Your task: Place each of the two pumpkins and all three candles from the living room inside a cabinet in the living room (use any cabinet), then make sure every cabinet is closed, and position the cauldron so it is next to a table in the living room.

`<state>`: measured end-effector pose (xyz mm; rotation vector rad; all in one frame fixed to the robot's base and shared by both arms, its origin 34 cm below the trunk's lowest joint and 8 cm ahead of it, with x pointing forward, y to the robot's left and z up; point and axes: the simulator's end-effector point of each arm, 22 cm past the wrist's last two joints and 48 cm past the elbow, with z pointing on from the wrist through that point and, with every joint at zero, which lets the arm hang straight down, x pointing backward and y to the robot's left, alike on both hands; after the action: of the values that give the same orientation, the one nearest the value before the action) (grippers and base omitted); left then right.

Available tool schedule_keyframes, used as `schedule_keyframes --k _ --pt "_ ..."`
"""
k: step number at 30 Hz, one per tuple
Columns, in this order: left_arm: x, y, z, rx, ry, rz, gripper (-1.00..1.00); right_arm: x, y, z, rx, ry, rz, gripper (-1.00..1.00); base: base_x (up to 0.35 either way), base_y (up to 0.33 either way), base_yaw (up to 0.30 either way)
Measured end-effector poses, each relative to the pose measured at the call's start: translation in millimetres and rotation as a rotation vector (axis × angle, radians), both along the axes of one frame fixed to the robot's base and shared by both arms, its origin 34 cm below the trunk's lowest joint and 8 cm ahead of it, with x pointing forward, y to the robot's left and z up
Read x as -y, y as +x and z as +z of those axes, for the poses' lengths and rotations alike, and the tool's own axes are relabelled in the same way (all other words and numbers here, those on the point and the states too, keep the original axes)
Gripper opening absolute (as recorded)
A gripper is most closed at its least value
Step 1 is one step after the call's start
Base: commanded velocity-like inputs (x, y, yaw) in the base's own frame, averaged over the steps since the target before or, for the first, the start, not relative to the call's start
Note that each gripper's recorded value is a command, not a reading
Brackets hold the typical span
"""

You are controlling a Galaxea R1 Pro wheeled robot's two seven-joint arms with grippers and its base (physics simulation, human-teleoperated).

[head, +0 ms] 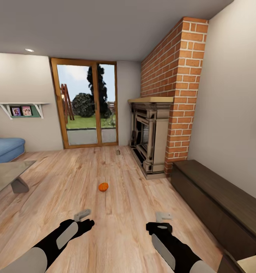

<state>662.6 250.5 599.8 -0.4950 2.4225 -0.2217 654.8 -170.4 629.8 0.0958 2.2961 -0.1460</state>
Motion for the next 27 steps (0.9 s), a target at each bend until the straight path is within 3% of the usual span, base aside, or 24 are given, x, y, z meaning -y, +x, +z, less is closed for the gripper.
schedule_keyframes --k 4,15,27 --pt "2.9 0.1 0.0 0.000 -0.003 -0.003 1.00 -7.1 0.1 -0.1 0.006 0.003 0.027 1.00 0.338 0.031 0.091" --pt "1.5 0.1 0.0 0.000 -0.001 -0.002 1.00 -7.8 0.7 0.5 0.012 0.004 0.031 1.00 0.338 0.013 0.015" --pt "-4.6 -5.1 -7.7 -0.019 0.009 0.008 1.00 -8.4 0.7 0.5 0.012 0.005 0.032 1.00 0.338 -0.016 0.176"
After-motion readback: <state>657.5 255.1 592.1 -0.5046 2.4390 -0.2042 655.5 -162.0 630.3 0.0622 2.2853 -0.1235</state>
